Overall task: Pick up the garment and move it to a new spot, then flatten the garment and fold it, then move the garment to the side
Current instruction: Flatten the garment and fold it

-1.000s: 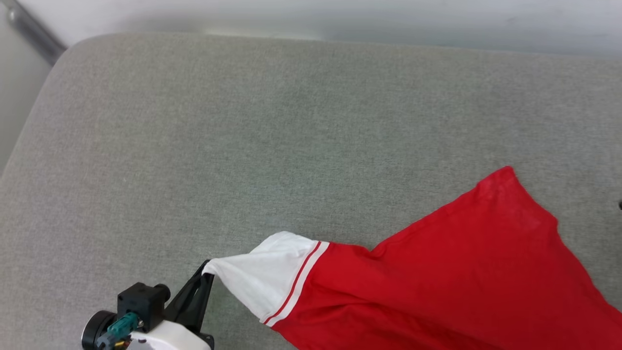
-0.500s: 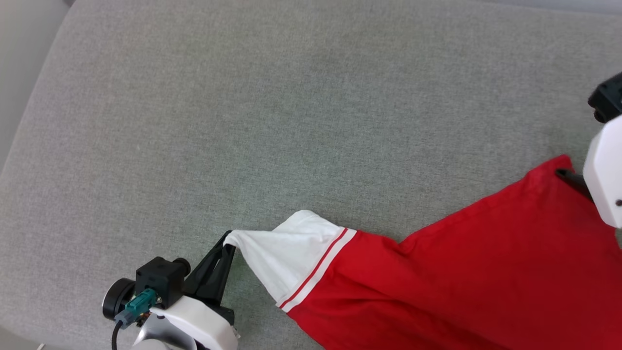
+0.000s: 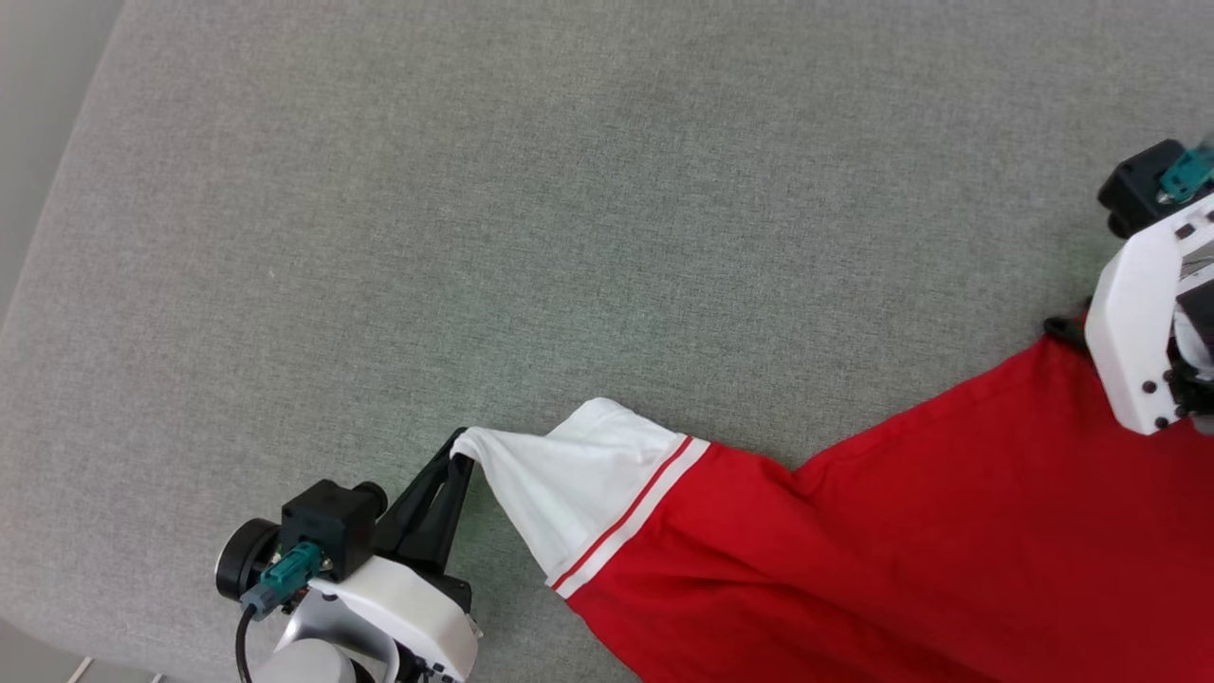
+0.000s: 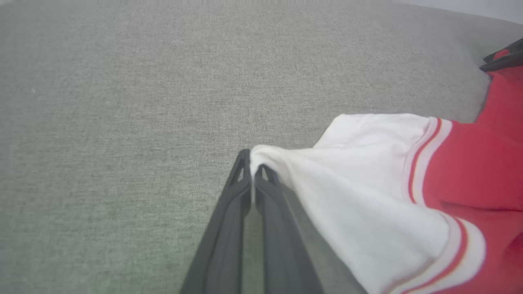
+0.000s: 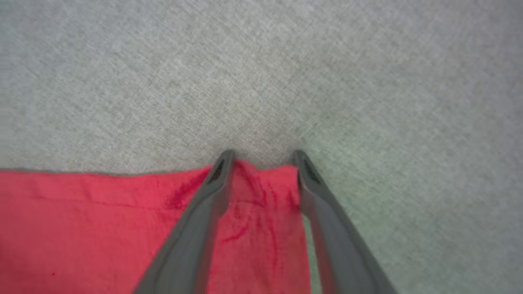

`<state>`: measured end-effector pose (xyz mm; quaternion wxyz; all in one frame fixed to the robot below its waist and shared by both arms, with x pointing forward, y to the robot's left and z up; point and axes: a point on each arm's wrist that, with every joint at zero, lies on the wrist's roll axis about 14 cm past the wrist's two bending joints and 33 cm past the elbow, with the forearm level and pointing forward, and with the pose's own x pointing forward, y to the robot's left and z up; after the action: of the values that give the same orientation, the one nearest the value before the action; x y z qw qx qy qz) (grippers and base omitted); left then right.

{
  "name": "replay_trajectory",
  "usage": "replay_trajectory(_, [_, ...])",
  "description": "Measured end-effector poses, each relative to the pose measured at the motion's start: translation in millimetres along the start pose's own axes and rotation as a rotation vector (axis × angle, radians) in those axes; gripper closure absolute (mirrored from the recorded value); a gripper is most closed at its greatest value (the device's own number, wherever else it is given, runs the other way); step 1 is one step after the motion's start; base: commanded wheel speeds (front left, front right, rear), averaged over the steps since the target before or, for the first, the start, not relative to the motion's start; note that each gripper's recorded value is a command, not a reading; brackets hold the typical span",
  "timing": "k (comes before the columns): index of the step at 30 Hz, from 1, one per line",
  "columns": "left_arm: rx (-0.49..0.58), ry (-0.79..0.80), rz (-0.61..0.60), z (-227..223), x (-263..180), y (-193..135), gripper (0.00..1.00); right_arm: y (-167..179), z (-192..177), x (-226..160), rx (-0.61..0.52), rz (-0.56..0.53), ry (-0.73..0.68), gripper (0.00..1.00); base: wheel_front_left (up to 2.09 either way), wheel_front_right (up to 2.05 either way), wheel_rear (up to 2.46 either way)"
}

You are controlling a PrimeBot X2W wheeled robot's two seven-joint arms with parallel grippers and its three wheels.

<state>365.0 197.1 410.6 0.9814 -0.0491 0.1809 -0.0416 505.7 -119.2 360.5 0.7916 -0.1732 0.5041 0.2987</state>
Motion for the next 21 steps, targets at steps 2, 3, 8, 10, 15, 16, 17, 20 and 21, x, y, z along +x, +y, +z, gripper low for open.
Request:
replay_trajectory(2, [0.009, -0.013, -0.006, 3.9, 0.4, -0.6, 1.0, 3.4, 4.1, -4.5, -0.004, 0.004, -0.033, 1.0, 0.0, 0.0, 0.0])
replay_trajectory(3, [0.018, -0.024, -0.01, 7.2, 0.3, -0.8, 1.0, 4.2, 7.7, -8.6, -0.005, 0.004, -0.058, 1.0, 0.0, 0.0, 0.0])
replay_trajectory(8, [0.067, -0.144, -0.044, 47.5, 5.4, -4.9, 1.0, 0.5, 37.5, -44.2, -0.003, -0.018, -0.23, 1.0, 0.0, 0.0, 0.0])
replay_trajectory(10, [0.096, -0.193, -0.06, 65.7, 8.5, -5.4, 1.0, -2.5, 51.1, -62.6, -0.003, -0.036, -0.311, 1.0, 0.0, 0.0, 0.0])
replay_trajectory(15, [0.141, -0.324, -0.106, 115.6, 20.0, -13.2, 1.0, -11.8, 75.2, -100.1, 0.001, -0.081, -0.479, 1.0, 0.0, 0.0, 0.0])
replay_trajectory(16, [0.169, -0.378, -0.136, 139.9, 27.1, -22.1, 1.0, -18.7, 85.2, -118.4, 0.003, -0.11, -0.556, 1.0, 0.0, 0.0, 0.0])
replay_trajectory(17, [0.18, -0.41, -0.148, 153.5, 30.4, -25.9, 1.0, -21.8, 89.4, -126.8, 0.002, -0.125, -0.587, 1.0, 0.0, 0.0, 0.0])
replay_trajectory(20, [0.229, -0.507, -0.176, 197.5, 39.8, -34.4, 1.0, -31.3, 102.6, -151.6, 0.003, -0.167, -0.683, 1.0, 0.0, 0.0, 0.0])
replay_trajectory(21, [0.241, -0.54, -0.187, 212.6, 42.1, -38.5, 1.0, -34.2, 106.6, -159.2, 0.002, -0.18, -0.711, 1.0, 0.0, 0.0, 0.0])
